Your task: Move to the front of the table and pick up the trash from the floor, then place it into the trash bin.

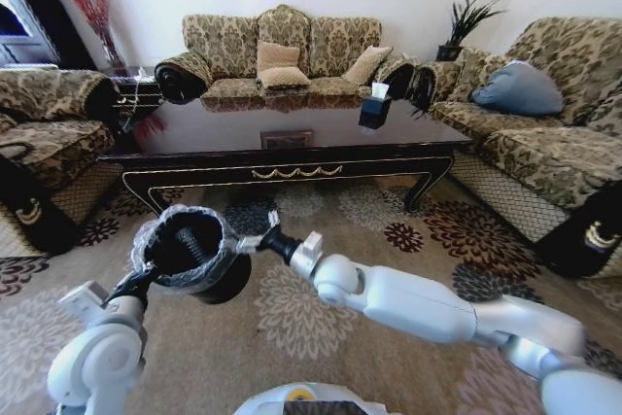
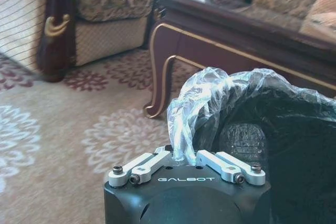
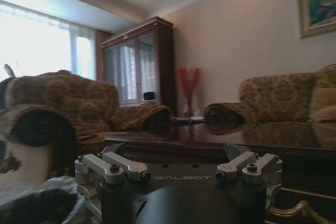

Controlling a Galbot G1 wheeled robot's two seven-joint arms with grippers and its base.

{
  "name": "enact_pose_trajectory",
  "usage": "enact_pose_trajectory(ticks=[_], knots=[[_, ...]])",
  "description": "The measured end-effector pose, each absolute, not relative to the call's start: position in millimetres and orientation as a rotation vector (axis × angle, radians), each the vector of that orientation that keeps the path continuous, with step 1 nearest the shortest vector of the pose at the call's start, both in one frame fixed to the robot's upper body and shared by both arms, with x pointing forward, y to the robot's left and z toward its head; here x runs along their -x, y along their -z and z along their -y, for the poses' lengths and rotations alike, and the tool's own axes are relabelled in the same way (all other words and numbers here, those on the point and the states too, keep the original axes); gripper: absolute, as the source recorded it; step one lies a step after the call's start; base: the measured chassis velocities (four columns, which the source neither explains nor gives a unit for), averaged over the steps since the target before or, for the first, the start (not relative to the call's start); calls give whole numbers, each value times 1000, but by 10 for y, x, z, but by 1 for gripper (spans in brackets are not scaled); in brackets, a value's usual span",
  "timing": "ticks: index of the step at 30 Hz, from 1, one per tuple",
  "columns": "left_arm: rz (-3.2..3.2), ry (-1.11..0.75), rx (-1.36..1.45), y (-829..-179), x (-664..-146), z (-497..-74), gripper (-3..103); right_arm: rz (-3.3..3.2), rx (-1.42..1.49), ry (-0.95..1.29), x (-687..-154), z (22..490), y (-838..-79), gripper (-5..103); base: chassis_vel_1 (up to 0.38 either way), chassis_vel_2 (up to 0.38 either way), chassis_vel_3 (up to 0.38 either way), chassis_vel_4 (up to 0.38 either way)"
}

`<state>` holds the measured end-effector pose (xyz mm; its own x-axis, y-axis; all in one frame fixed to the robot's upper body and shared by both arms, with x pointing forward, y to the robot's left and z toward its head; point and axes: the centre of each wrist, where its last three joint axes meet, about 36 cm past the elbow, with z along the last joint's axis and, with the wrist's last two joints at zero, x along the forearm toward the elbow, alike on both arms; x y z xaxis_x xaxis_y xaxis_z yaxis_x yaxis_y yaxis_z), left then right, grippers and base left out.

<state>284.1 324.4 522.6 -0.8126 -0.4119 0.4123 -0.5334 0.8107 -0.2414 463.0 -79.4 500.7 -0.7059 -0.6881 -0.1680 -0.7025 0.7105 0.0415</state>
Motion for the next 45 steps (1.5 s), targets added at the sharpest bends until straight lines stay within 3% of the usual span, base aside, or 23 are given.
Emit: enact_pose_trajectory(ticks=[8, 12, 17, 23, 29, 45], knots=[[2555, -479, -854, -5024, -2932, -3419, 3, -3026, 580, -168, -4985, 1206, -4791, 100, 0, 0, 0, 0], [2457, -469, -912, -4716, -3070, -3629, 3, -3108, 297, -160, -5070, 1690, -4589, 100, 0, 0, 0, 0], [2440, -470, -919, -4656, -3088, -3663, 3, -3117, 258, -158, -5077, 1759, -4562, 100, 0, 0, 0, 0], [2391, -484, -961, -4410, -3175, -4047, 3, -3148, -66, -106, -4998, 2260, -4358, 100, 0, 0, 0, 0], [2389, -501, -993, -4261, -3123, -4450, 3, -3166, -188, -124, -4818, 2475, -4203, 100, 0, 0, 0, 0], [2337, -577, -1017, -3925, -3256, -4827, 3, -3177, -332, -131, -4594, 2669, -3995, 100, 0, 0, 0, 0]])
